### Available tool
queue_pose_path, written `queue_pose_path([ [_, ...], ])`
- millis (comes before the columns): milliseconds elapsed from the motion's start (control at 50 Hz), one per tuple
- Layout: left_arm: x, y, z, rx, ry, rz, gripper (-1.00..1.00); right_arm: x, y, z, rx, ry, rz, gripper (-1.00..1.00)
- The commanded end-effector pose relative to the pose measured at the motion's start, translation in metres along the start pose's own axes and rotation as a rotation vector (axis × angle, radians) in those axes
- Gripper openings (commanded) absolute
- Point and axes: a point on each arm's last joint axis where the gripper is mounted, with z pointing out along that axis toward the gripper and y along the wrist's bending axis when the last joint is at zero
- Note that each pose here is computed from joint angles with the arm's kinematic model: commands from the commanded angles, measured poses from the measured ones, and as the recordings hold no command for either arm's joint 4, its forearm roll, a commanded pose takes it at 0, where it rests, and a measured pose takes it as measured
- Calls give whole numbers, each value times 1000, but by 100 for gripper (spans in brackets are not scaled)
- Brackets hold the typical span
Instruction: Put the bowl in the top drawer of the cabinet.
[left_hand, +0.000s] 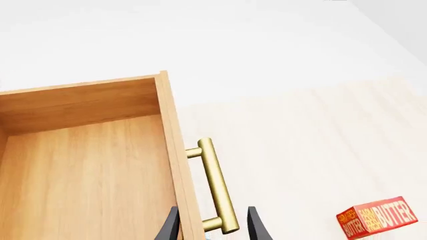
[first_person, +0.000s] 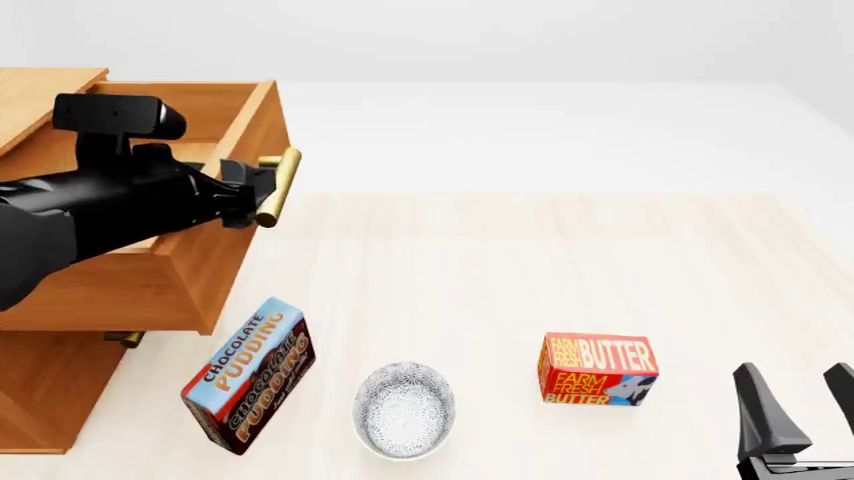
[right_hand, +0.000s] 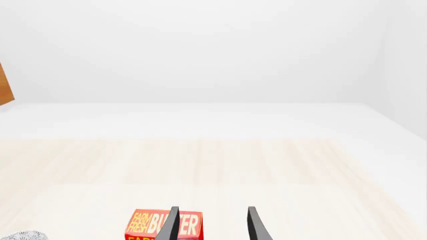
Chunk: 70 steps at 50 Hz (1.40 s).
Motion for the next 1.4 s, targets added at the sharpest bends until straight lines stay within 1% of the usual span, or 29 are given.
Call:
queue_pose_path([
  [20, 24, -11, 7, 49, 79, 11, 100, 0, 0, 0, 0, 0, 0, 100],
  [520, 23, -20, 9, 84, 77, 25, 100, 0, 0, 0, 0, 0, 0, 100],
  [700, 13, -21, -7, 91, 45, 48, 100, 0, 0, 0, 0, 0, 0, 100],
  [1040, 4, -20, -33, 97, 7, 68, 100, 0, 0, 0, 0, 0, 0, 100],
  [1400, -2, -17, -58, 94, -30, 73, 100, 0, 0, 0, 0, 0, 0, 100],
])
